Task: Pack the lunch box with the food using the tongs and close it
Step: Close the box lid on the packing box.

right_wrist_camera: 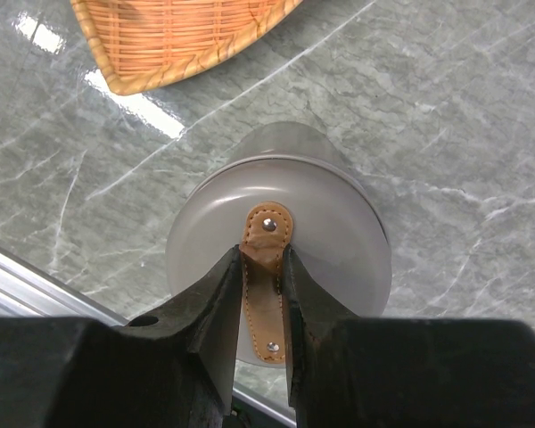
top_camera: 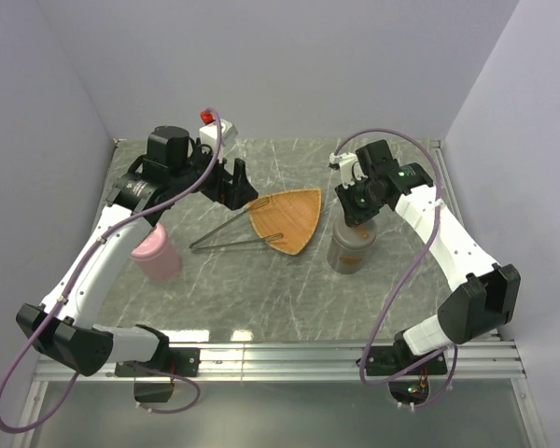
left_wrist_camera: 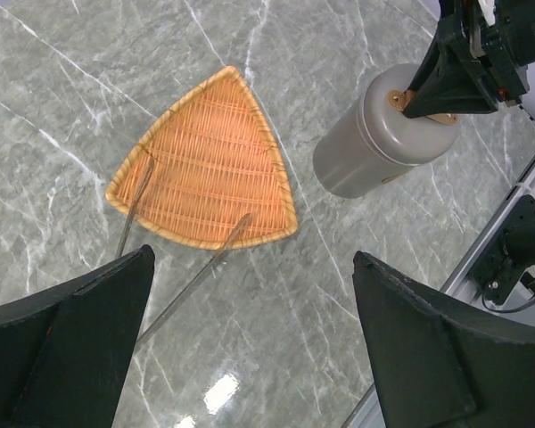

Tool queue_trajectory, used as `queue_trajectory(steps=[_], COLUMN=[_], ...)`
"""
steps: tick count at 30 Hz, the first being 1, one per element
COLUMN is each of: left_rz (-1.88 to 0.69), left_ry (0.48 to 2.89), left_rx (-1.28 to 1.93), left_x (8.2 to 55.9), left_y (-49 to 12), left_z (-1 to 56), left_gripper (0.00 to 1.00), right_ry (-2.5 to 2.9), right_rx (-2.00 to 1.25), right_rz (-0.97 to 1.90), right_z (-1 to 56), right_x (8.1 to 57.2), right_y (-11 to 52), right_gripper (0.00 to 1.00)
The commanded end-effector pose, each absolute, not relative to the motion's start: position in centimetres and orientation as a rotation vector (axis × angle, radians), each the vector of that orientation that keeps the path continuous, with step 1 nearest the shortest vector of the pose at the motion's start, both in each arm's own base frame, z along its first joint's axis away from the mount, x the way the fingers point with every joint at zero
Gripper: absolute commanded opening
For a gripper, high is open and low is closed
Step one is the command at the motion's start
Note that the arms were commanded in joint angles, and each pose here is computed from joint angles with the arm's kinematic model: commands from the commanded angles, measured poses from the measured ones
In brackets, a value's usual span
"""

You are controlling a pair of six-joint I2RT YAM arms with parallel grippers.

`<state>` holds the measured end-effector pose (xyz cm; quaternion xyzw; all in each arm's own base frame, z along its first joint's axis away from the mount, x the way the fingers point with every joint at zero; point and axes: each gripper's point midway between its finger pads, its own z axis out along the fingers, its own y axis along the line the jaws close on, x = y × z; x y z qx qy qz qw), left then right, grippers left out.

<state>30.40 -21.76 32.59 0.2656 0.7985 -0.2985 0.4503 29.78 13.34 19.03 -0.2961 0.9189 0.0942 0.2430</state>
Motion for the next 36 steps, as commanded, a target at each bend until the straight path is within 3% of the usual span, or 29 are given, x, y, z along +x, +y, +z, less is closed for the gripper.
queue_trajectory(steps=[1,8,36], left_rz=[-0.762,-0.758,-0.758], left_ry=[1.905,1.911,1.909], left_rx=[0.66,0.657,0.664], left_x=[29.9,30.0,29.9], left_y=[-21.9,-21.7,-21.6], left_z=[34.5,34.1,34.1], left_gripper=[1.0,0.99,0.99], right_ry=[2.496,2.466,2.522], right_rx=[-0.811,-0.764,-0.745], right_rz=[0.227,0.279,0.416], right_z=[18.7,20.7,18.0], right_x=[30.5,31.1,29.7], right_y=[13.1,12.9,13.4], right_gripper=[0.0,0.0,0.0])
